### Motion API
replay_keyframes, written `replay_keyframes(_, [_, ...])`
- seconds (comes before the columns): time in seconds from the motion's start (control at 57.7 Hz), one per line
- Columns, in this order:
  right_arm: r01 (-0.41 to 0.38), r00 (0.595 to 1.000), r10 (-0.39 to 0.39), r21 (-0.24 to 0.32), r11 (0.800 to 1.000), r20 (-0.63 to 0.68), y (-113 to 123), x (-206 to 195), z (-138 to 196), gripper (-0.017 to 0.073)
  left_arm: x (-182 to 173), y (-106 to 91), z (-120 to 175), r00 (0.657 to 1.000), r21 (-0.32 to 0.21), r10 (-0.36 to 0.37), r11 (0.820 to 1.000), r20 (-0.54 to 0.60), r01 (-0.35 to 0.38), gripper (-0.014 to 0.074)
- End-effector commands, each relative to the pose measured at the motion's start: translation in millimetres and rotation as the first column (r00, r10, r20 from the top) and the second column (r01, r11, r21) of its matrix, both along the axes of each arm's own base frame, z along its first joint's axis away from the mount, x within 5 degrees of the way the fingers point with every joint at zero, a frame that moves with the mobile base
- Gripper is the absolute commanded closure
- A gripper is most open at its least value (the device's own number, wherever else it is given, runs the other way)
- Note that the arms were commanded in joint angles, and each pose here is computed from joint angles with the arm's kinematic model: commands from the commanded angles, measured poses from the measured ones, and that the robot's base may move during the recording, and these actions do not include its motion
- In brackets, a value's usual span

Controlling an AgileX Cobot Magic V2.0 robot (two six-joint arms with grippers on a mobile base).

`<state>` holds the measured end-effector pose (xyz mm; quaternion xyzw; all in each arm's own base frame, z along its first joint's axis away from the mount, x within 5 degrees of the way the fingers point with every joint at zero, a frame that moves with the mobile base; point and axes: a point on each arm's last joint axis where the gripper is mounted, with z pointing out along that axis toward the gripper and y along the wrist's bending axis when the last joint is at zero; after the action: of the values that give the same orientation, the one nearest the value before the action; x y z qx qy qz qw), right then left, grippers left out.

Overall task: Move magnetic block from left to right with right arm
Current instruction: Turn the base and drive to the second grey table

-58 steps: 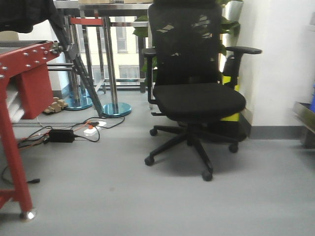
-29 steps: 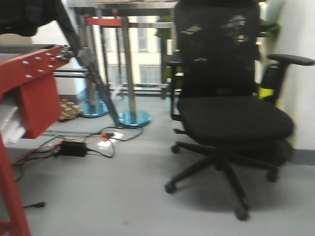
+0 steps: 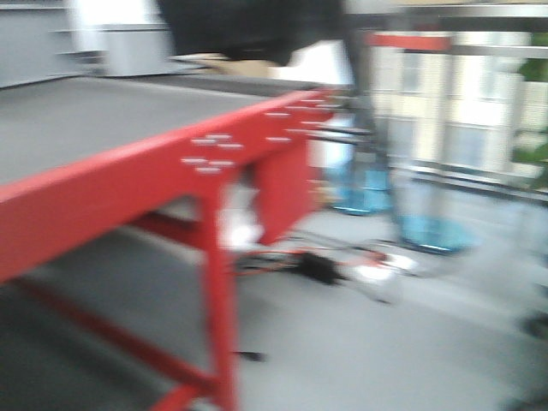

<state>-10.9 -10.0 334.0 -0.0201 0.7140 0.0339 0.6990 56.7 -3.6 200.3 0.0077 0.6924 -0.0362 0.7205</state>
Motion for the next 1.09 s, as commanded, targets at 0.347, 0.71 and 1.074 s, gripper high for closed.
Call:
replay_keyframes(0.347, [-0.001, 0.996, 0.002, -0.01, 1.0, 0.092, 0.4, 0.6, 14.4, 0.0336, -0.7, 0.7, 5.1, 0.997, -0.016, 0.007, 1.0, 0.08, -0.006, 0.072])
replay_keyframes(0.71, [-0.001, 0.996, 0.002, -0.01, 1.0, 0.092, 0.4, 0.6, 14.4, 0.0336, -0.7, 0.7, 5.1, 0.997, -0.016, 0.007, 1.0, 0.08, -0.006, 0.072])
replay_keyframes(1.074, [-0.001, 0.996, 0.002, -0.01, 1.0, 0.092, 0.4, 0.6, 14.4, 0.0336, -0.7, 0.7, 5.1, 0.997, -0.016, 0.007, 1.0, 0.08, -0.006, 0.072])
